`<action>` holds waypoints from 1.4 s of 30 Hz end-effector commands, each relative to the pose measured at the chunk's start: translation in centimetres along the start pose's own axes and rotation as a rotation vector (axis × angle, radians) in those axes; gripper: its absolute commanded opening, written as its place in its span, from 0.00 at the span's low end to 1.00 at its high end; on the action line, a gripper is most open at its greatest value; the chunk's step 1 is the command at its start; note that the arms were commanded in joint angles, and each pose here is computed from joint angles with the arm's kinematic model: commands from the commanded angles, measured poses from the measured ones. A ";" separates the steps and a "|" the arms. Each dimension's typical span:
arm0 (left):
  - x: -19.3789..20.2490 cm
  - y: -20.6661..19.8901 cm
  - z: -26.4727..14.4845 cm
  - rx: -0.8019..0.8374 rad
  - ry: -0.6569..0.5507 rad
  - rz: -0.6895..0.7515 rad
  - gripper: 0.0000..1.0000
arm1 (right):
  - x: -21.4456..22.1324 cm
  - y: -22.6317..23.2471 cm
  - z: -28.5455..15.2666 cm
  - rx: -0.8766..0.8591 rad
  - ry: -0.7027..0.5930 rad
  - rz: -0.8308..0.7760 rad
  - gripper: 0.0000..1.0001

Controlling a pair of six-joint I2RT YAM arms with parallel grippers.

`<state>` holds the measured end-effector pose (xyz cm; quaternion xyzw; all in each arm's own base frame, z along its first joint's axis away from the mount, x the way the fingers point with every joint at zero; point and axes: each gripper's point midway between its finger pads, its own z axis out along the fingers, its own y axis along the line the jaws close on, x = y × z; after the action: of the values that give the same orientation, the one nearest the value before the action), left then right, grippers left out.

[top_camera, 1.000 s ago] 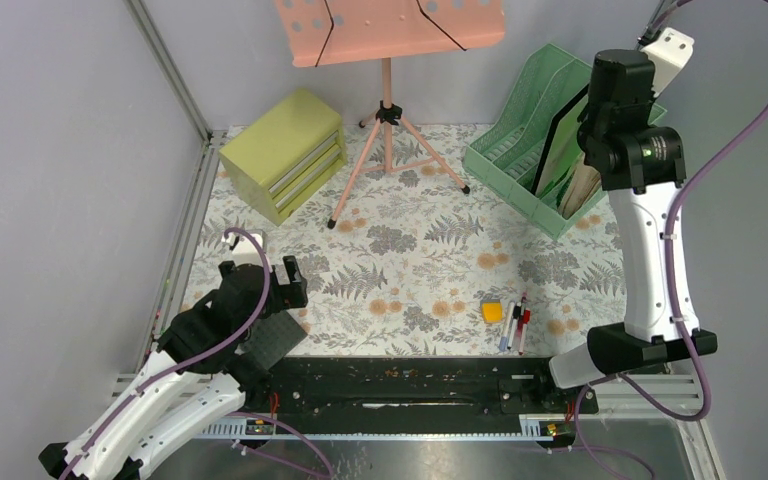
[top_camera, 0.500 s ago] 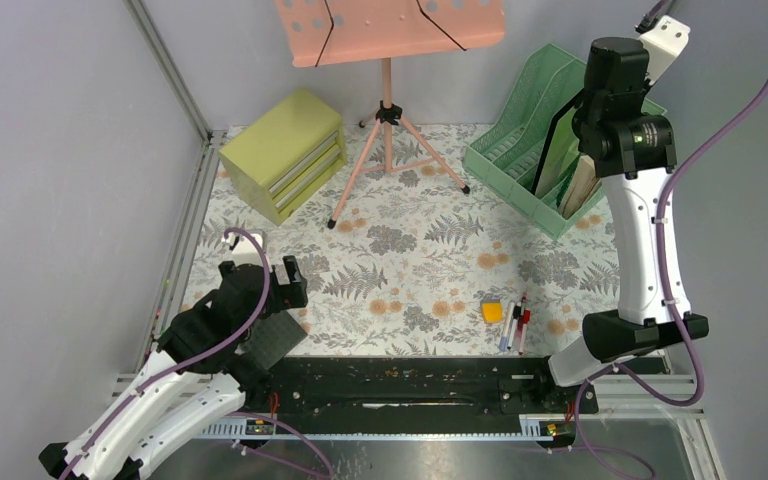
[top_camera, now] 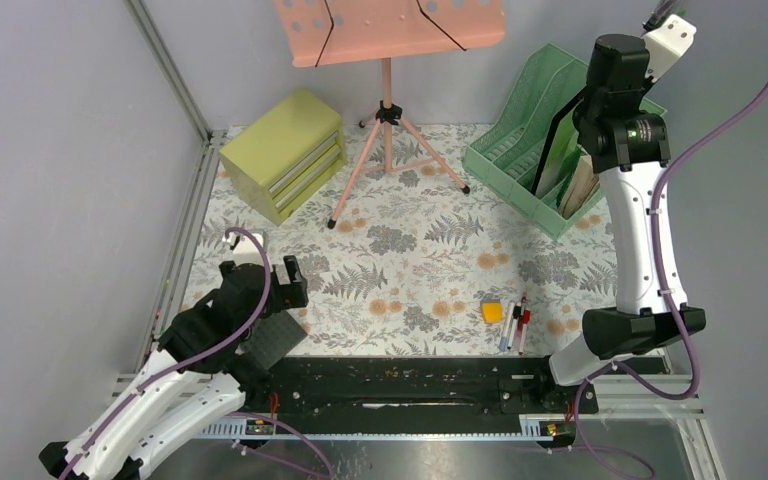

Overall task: Organize the desk
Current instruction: Place the folder in the storage box.

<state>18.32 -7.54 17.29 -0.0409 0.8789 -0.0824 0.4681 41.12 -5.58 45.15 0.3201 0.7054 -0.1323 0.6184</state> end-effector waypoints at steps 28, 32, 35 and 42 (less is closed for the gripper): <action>-0.4 -0.5 0.4 0.000 -0.002 -0.008 0.99 | 2.9 0.6 6.3 -0.032 0.088 0.220 0.00; -0.3 -0.4 0.5 -0.002 0.002 -0.008 0.99 | 4.2 0.5 6.7 -0.028 0.104 0.206 0.00; -0.3 -0.5 0.4 0.000 0.002 -0.009 0.99 | 4.9 0.4 7.0 -0.022 0.111 0.197 0.00; -0.2 -0.5 0.5 0.000 0.005 -0.006 0.99 | 6.5 0.2 7.6 -0.012 0.134 0.163 0.00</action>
<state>18.42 -7.69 16.80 -0.0372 0.8848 -0.0751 0.4583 46.54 -8.14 35.80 0.3758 0.7393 -0.0765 0.5534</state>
